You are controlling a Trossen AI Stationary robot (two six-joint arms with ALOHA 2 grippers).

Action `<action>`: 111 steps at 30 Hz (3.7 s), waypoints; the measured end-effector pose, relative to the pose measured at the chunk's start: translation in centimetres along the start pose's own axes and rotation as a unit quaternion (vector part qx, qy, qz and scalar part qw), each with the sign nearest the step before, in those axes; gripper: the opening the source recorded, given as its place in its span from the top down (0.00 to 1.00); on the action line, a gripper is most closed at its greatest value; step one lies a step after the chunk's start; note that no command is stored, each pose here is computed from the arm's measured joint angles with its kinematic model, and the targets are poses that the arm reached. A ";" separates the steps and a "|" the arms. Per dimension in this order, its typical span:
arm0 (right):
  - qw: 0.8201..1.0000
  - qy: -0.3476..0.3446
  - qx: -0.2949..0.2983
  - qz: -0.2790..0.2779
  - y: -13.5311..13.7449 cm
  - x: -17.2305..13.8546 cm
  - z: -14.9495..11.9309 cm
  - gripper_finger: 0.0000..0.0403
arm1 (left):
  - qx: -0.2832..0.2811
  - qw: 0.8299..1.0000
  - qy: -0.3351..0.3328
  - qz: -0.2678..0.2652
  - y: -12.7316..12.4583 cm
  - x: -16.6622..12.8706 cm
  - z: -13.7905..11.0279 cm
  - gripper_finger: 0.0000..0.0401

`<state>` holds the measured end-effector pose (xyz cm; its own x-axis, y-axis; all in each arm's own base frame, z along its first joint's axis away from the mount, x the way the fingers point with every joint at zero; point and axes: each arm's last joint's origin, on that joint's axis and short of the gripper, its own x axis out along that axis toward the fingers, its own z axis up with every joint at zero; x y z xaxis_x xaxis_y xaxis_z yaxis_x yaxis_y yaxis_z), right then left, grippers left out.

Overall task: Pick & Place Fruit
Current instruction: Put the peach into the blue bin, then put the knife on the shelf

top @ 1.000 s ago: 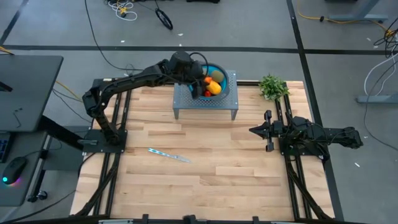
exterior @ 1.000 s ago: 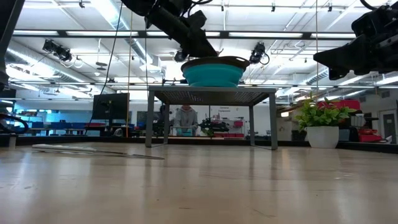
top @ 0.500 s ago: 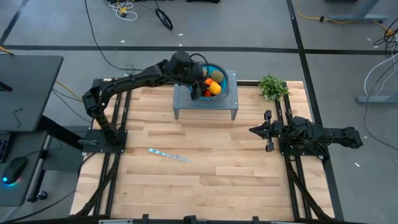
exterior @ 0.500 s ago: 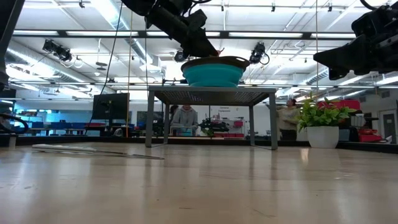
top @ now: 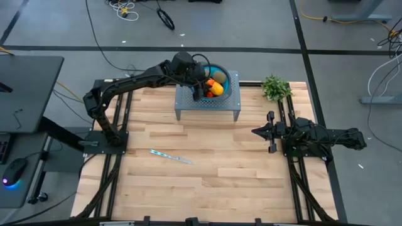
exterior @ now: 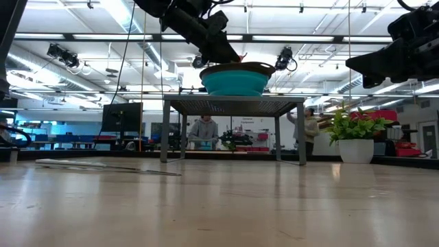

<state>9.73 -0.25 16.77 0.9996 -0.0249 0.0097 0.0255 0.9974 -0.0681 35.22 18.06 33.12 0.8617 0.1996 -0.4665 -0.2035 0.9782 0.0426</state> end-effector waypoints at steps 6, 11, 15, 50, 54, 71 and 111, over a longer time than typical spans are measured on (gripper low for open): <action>1.000 0.000 0.000 0.000 0.0 0.0 0.0 0.98 | 0.002 1.000 0.006 0.002 0.0 0.0 -0.1 0.56; 1.000 0.000 0.000 0.000 0.0 0.0 0.0 0.98 | 0.001 1.000 0.008 0.002 0.0 0.0 -0.1 0.49; 1.000 0.000 0.000 0.000 0.0 0.0 0.0 0.98 | 0.000 1.000 0.008 0.002 0.0 0.0 -0.2 0.44; 1.000 0.000 0.000 0.000 0.0 0.0 0.0 0.98 | 0.014 1.000 0.011 0.003 0.0 0.0 -0.2 0.76; 1.000 0.000 0.000 0.000 0.0 0.0 0.0 0.98 | 0.014 1.000 0.011 0.003 0.0 0.0 -0.2 0.80; 1.000 0.000 0.000 0.000 0.0 0.0 0.0 0.98 | 0.008 1.000 0.011 0.003 0.0 0.0 -0.2 0.94; 1.000 0.000 0.000 0.000 0.0 0.0 0.0 0.98 | 0.018 0.999 -0.027 0.009 -0.5 -3.6 1.7 0.99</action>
<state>9.73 -0.26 16.76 0.9996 -0.0248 0.0093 0.0254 0.9974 -0.0681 33.01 16.91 36.31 0.8823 0.2190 -0.4167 -0.2032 0.9756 0.0826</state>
